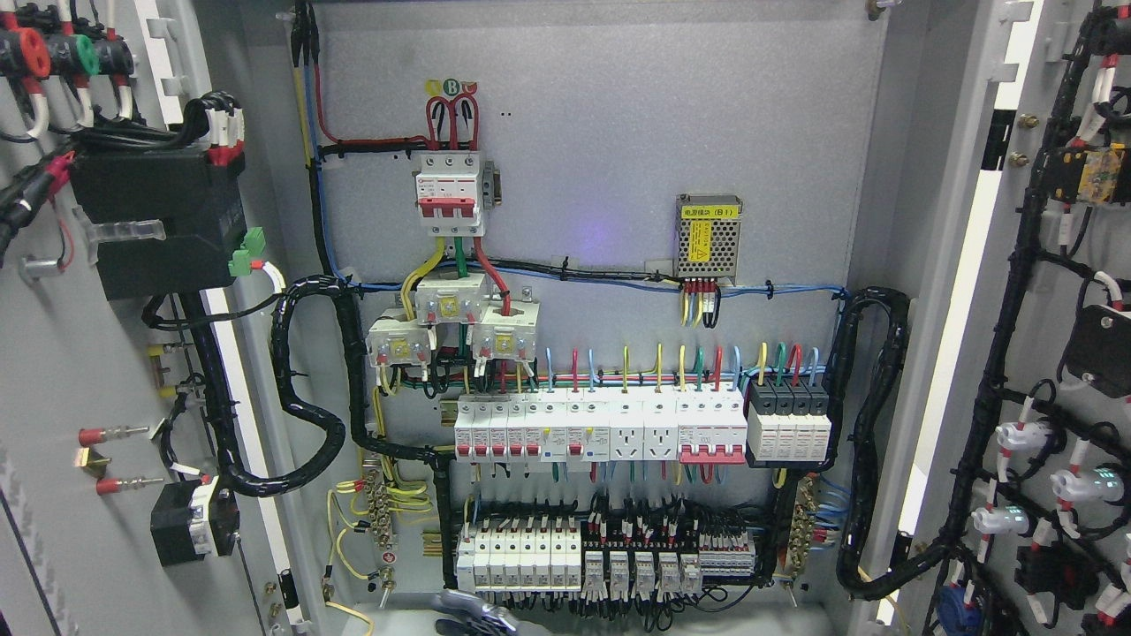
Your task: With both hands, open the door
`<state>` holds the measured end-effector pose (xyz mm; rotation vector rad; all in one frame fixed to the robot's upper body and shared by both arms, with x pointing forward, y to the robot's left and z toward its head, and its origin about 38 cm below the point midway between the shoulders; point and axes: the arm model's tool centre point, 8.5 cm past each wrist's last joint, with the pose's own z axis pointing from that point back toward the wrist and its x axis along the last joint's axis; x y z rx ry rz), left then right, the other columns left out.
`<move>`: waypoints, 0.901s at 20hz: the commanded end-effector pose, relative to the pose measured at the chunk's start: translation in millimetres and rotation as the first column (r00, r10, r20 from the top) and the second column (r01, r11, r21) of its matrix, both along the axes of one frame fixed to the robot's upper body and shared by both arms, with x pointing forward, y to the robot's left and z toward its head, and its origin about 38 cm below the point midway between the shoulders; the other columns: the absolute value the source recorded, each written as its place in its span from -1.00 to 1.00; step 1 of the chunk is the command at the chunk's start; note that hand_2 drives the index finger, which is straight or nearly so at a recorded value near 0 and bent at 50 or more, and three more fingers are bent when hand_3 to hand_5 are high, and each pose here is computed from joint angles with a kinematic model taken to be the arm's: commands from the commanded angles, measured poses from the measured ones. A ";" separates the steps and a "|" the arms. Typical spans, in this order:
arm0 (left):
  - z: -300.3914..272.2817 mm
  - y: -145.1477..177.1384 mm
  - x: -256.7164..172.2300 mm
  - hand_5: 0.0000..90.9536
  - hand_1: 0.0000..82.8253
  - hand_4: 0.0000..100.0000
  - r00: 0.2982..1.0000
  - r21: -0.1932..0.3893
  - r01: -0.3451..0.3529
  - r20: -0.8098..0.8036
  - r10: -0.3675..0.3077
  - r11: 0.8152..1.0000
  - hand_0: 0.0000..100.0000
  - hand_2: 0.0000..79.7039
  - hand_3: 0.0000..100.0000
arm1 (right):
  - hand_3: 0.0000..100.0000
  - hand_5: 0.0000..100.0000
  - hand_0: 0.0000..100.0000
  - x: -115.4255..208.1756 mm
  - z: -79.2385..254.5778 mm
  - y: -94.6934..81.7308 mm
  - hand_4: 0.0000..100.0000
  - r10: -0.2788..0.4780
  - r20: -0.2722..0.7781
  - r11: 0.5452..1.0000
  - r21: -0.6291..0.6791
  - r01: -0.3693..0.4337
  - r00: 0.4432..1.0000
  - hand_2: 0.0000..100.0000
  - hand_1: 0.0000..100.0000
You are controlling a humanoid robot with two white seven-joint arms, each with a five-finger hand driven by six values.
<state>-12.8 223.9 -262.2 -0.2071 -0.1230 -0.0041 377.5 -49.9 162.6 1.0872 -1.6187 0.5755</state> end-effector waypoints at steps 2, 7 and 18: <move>22.4 8.9 42.6 -1.00 -1.00 -1.00 0.962 0.047 0.085 0.258 -0.094 0.995 -1.00 -1.00 -1.00 | -1.00 -1.00 -0.24 -12.0 -14.0 -72.3 -1.00 -0.152 0.003 0.988 -0.011 0.152 0.988 -1.00 -1.00; 47.9 14.2 64.8 -1.00 -1.00 -1.00 0.917 0.037 0.102 0.384 -0.109 0.994 -1.00 -1.00 -1.00 | -1.00 -1.00 -0.24 -31.6 -19.4 -87.7 -1.00 -0.190 0.016 0.982 0.014 0.190 0.982 -1.00 -1.00; 147.8 -6.4 78.3 -1.00 -1.00 -1.00 0.738 0.000 0.243 0.649 -0.185 0.970 -1.00 -1.00 -1.00 | -1.00 -1.00 -0.24 -79.5 -34.0 -139.2 -1.00 -0.303 0.124 0.953 0.015 0.303 0.945 -1.00 -1.00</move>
